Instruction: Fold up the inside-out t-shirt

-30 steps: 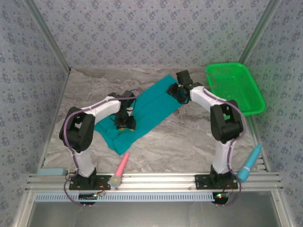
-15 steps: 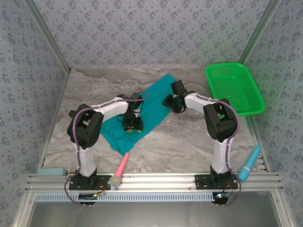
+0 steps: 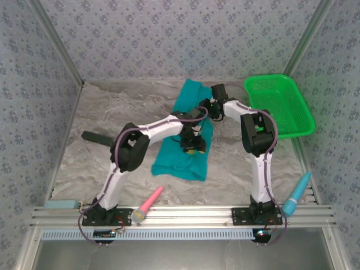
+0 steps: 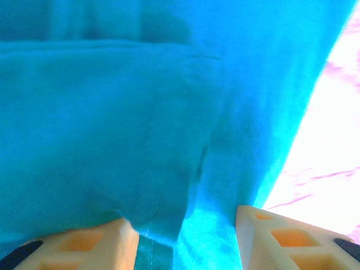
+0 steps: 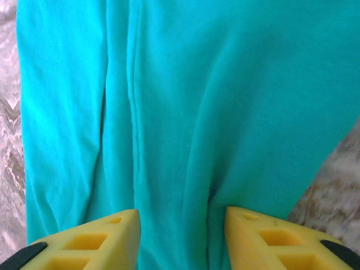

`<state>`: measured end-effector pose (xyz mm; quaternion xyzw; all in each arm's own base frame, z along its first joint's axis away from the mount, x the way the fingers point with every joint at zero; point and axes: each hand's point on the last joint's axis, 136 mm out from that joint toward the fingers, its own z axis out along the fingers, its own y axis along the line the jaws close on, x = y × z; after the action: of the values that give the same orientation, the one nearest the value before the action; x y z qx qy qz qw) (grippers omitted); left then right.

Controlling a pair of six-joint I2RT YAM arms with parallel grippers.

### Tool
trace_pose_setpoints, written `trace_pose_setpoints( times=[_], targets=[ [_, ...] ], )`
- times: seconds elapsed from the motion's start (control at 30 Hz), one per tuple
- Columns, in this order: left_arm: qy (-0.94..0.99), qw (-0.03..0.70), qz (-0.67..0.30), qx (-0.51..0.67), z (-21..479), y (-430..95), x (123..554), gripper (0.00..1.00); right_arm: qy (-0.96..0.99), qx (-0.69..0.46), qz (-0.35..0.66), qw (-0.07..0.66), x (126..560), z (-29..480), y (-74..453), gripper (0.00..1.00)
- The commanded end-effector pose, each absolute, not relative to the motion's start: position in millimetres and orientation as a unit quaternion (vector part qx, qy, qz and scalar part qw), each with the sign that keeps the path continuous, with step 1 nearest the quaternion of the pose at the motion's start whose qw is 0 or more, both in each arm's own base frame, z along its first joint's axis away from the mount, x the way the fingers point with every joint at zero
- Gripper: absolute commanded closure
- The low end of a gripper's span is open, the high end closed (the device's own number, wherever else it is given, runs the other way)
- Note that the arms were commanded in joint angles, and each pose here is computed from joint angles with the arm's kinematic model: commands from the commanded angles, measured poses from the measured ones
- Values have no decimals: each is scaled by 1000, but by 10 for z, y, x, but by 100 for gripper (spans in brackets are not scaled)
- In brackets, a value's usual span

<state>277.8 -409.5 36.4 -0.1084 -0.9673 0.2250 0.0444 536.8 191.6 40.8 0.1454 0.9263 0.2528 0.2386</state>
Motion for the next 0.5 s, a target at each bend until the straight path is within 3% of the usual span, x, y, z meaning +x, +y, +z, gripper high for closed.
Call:
trace_pose_setpoints(
  times=[0.0, 0.2, 0.47],
  targets=[
    [-956, 70, 258, -118, 412, -4514, 2624, 50, 938, 115, 240, 221, 5347, 282, 1920, 54],
    [-939, 98, 291, -154, 595, -4925, 2100, 50, 941, 112, 240, 213, 5236, 363, 1863, 52],
    [-924, 91, 301, -215, 965, -4712, 1699, 49, 946, 110, 207, 223, 5016, 571, 1548, 49]
  ],
)
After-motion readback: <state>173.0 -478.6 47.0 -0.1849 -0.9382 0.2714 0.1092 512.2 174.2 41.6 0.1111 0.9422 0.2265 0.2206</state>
